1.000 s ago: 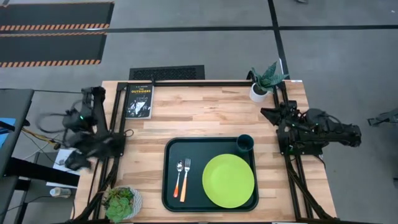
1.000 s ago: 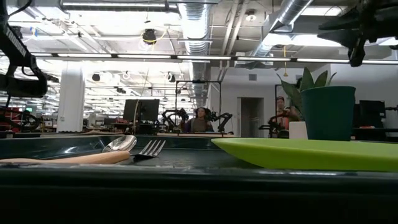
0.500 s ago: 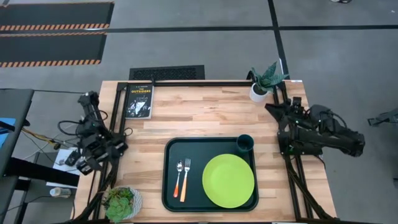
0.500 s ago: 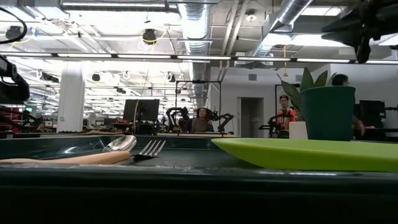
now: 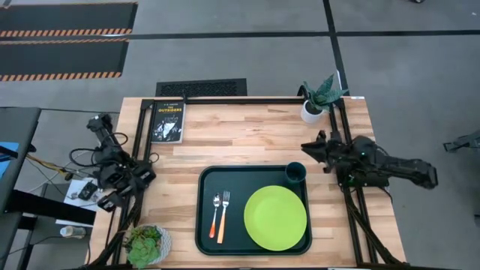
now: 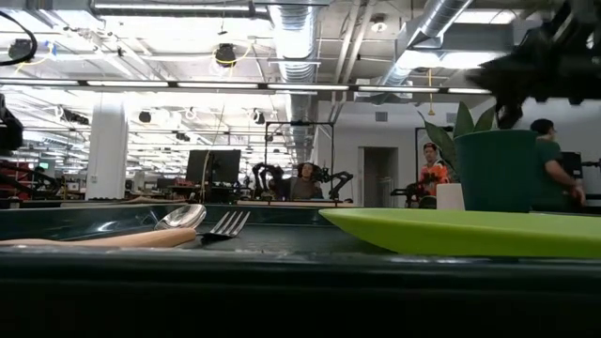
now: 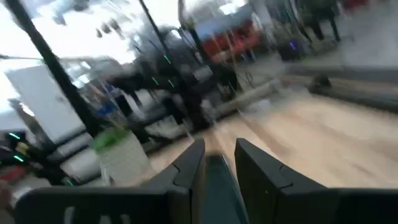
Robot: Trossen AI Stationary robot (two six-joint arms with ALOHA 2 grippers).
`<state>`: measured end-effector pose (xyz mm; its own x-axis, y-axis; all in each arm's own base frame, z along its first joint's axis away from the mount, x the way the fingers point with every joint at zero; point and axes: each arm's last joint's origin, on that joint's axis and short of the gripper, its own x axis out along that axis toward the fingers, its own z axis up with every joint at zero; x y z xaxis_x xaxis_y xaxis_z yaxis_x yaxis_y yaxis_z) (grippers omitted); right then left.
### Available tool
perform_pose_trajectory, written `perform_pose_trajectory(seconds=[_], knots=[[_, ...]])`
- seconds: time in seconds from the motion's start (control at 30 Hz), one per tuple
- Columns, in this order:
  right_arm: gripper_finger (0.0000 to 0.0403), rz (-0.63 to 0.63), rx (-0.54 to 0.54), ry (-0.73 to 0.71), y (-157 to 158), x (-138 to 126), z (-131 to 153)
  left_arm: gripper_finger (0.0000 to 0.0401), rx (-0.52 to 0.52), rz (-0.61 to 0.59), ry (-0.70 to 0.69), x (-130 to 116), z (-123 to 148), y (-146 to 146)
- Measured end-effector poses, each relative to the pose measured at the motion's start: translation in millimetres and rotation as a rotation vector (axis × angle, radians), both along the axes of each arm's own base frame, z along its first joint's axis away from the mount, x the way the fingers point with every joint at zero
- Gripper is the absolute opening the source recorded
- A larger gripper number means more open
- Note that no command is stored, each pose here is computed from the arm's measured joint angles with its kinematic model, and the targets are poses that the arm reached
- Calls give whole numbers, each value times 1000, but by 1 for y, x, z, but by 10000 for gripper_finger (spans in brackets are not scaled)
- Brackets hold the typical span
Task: Pick and place plate/cup/fork/spoon on tray
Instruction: Return to Home Position
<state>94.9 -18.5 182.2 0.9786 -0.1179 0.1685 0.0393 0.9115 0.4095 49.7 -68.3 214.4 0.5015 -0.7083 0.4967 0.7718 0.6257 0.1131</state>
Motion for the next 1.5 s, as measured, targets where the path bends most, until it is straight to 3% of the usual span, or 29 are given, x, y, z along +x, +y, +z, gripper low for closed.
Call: perform_pose_trajectory(seconds=[0.07,0.2,0.5,0.6,0.8,1.07,1.5], knots=[[114,-11,15,61,0,1,-6,169,24,20,17,2,-3,0],[114,-1,6,44,3,0,-5,169,62,64,55,7,-7,1],[114,109,-22,-40,15,0,3,169,9,263,35,18,-3,15],[114,92,-22,-43,18,0,4,169,15,331,47,23,-4,20],[114,97,-101,-44,24,0,4,169,-6,339,134,30,-9,30],[114,122,-245,105,28,2,-10,169,48,386,167,35,-14,36],[114,30,-252,138,22,2,-12,169,103,499,284,42,-26,45]])
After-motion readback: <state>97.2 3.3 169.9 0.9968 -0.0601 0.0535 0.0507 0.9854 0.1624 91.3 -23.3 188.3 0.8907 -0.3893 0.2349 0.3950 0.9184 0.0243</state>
